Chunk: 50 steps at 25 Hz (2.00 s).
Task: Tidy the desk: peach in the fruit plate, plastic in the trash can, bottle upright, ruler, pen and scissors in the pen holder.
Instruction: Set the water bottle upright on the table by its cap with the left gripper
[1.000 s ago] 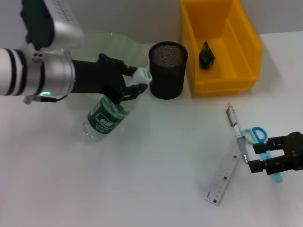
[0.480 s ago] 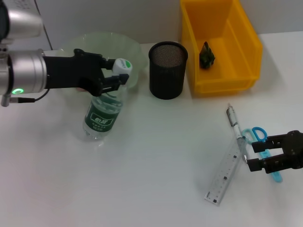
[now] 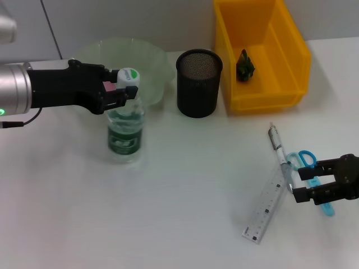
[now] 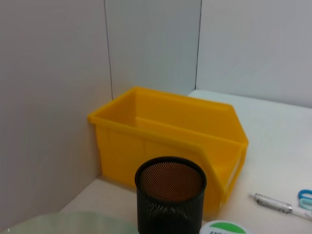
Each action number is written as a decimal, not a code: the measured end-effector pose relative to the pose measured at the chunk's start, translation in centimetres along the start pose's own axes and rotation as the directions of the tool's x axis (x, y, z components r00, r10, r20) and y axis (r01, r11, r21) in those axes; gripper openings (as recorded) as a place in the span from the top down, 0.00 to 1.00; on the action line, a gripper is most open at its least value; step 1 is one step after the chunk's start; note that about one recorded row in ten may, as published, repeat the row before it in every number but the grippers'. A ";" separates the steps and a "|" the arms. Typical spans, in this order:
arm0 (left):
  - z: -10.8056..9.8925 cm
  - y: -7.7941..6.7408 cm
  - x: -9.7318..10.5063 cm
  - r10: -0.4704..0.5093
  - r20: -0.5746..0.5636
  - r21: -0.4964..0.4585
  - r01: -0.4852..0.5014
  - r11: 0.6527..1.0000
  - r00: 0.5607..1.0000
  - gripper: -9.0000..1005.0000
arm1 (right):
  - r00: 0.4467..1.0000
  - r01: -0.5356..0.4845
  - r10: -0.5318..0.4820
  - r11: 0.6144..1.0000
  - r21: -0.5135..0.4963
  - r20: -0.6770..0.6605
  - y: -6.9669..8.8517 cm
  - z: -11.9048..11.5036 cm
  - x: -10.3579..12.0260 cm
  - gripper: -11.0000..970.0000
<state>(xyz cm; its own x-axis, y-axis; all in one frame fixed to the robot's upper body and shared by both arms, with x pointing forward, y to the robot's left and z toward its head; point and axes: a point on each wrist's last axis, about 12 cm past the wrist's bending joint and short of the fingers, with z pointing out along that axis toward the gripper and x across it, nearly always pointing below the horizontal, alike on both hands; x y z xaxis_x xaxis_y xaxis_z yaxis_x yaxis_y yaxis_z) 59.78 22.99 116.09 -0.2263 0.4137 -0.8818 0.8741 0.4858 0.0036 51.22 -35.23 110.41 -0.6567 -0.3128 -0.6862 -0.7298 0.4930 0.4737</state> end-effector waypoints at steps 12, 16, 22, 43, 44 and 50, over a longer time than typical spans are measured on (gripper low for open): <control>-2.0 0.3 1.1 -0.046 0.024 -0.011 0.046 0.999 0.999 0.56 | 1.000 0.001 -0.001 1.000 0.001 0.000 0.0 0.0 0.0 0.14; -2.3 0.3 1.4 -0.050 0.020 -0.013 0.050 0.999 0.999 0.55 | 1.000 0.004 -0.004 1.000 0.000 -0.001 0.0 0.1 -0.2 0.14; -3.6 0.8 2.0 -0.068 0.027 -0.036 0.069 0.997 0.997 0.54 | 1.000 0.004 -0.004 1.000 0.000 -0.002 0.0 0.1 -0.2 0.14; -7.0 2.2 4.1 -0.132 0.065 -0.137 0.139 0.981 0.989 0.51 | 1.000 -0.008 0.008 1.000 -0.004 -0.001 -0.2 0.2 -0.2 0.14; -7.0 2.2 4.1 -0.132 0.065 -0.137 0.139 0.981 0.989 0.50 | 1.000 -0.008 0.008 1.000 -0.004 -0.001 -0.2 0.2 -0.2 0.14; -7.0 2.1 4.5 -0.135 0.065 -0.143 0.143 0.979 0.989 0.49 | 1.000 -0.008 0.008 1.000 -0.005 -0.001 -0.2 0.2 -0.2 0.14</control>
<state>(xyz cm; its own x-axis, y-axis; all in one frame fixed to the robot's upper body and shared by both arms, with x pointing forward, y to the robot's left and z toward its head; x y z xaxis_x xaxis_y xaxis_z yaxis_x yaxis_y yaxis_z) 57.60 31.25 115.44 -0.3139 0.2932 -0.9031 0.7620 0.6452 -0.0554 51.53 -35.05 110.36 -0.6623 -0.3097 -0.6822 -0.7257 0.4915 0.4815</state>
